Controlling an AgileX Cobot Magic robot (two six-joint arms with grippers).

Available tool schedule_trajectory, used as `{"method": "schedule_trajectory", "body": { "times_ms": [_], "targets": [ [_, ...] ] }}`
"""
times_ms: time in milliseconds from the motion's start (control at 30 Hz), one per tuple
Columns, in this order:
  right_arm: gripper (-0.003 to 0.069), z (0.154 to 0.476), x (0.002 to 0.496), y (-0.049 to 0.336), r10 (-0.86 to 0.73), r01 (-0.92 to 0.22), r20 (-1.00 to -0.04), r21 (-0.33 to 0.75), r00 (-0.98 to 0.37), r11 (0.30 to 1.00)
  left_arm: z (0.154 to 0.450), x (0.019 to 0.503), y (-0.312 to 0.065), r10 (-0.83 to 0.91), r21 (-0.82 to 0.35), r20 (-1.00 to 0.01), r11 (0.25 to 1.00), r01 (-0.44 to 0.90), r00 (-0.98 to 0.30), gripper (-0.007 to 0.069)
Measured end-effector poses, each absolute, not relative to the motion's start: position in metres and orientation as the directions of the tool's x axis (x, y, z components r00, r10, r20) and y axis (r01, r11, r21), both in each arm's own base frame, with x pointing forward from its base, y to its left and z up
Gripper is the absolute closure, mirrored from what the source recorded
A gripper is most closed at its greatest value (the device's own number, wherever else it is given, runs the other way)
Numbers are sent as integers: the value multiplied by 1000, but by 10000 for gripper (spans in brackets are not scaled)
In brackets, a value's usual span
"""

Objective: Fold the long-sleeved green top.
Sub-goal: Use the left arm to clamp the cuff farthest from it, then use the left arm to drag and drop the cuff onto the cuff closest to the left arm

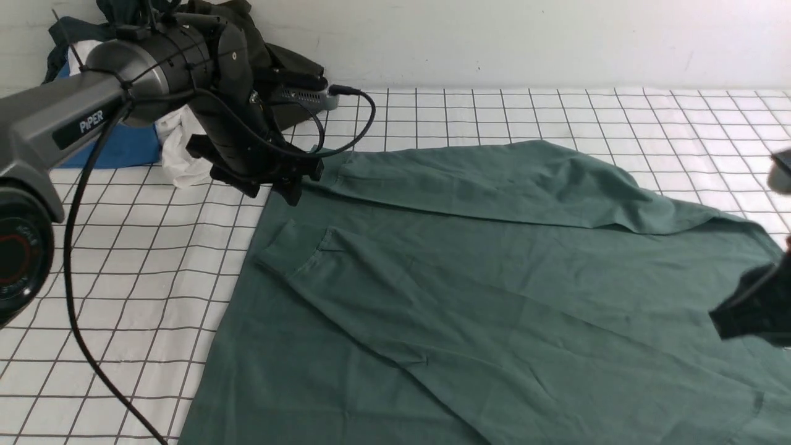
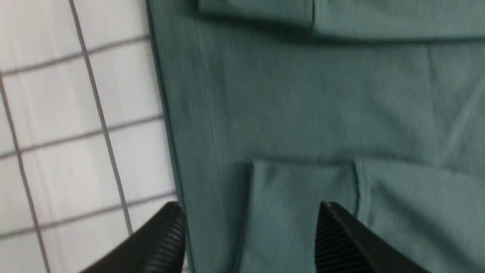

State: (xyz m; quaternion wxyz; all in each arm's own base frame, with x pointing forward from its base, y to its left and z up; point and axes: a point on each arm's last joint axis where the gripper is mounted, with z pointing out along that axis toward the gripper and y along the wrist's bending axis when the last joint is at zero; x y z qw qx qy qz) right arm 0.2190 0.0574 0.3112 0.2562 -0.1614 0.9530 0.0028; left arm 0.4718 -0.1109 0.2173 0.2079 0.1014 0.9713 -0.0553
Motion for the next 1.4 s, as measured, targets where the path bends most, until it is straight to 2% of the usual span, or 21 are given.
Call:
{"method": "schedule_trajectory", "body": {
  "times_ms": [233, 567, 667, 767, 867, 933, 967, 1000, 1033, 1100, 1167, 1267, 1333, 1400],
  "targets": [
    [491, 323, 266, 73, -287, -305, -516, -52, -807, 951, 204, 512, -118, 85, -103, -543, 981, 167, -835, 188],
    [491, 305, 278, 79, -297, -321, -435, -18, -850, 947, 149, 543, -124, 2, -146, -592, 983, 110, -806, 188],
    [491, 305, 278, 79, -299, -325, -434, -16, -850, 946, 146, 545, -124, -3, -148, -605, 983, 108, -796, 189],
    [491, 305, 278, 80, -300, -327, -434, -15, -850, 945, 145, 546, -124, -5, -149, -611, 983, 109, -791, 239],
    [491, 305, 277, 80, -304, -332, -432, -11, -849, 943, 145, 546, -124, -4, -148, -611, 983, 110, -791, 339],
    [491, 305, 277, 80, -303, -333, -432, -7, -849, 943, 145, 546, -124, -2, -148, -611, 983, 111, -792, 379],
    [491, 305, 277, 81, -301, -334, -433, 0, -850, 943, 145, 546, -124, 0, -146, -610, 983, 112, -793, 454],
    [491, 305, 277, 81, -302, -335, -433, -1, -849, 942, 145, 546, -124, 2, -145, -610, 983, 114, -792, 463],
    [491, 305, 277, 81, -302, -336, -432, 1, -850, 942, 145, 545, -124, 10, -140, -604, 983, 119, -797, 527],
    [491, 305, 277, 81, -303, -337, -431, 1, -850, 942, 146, 544, -124, 19, -135, -600, 983, 125, -800, 586],
    [491, 305, 276, 81, -305, -338, -427, 1, -851, 941, 150, 542, -124, 42, -122, -592, 982, 141, -805, 613],
    [491, 305, 276, 81, -306, -339, -426, 1, -851, 941, 160, 539, -123, 76, -105, -585, 980, 168, -807, 613],
    [491, 305, 276, 81, -305, -338, -426, 3, -852, 941, 179, 534, -123, 107, -90, -584, 977, 196, -804, 616],
    [491, 305, 276, 81, -306, -339, -425, 3, -852, 941, 215, 523, -126, 147, -80, -591, 968, 239, -793, 616]
  ]
}}
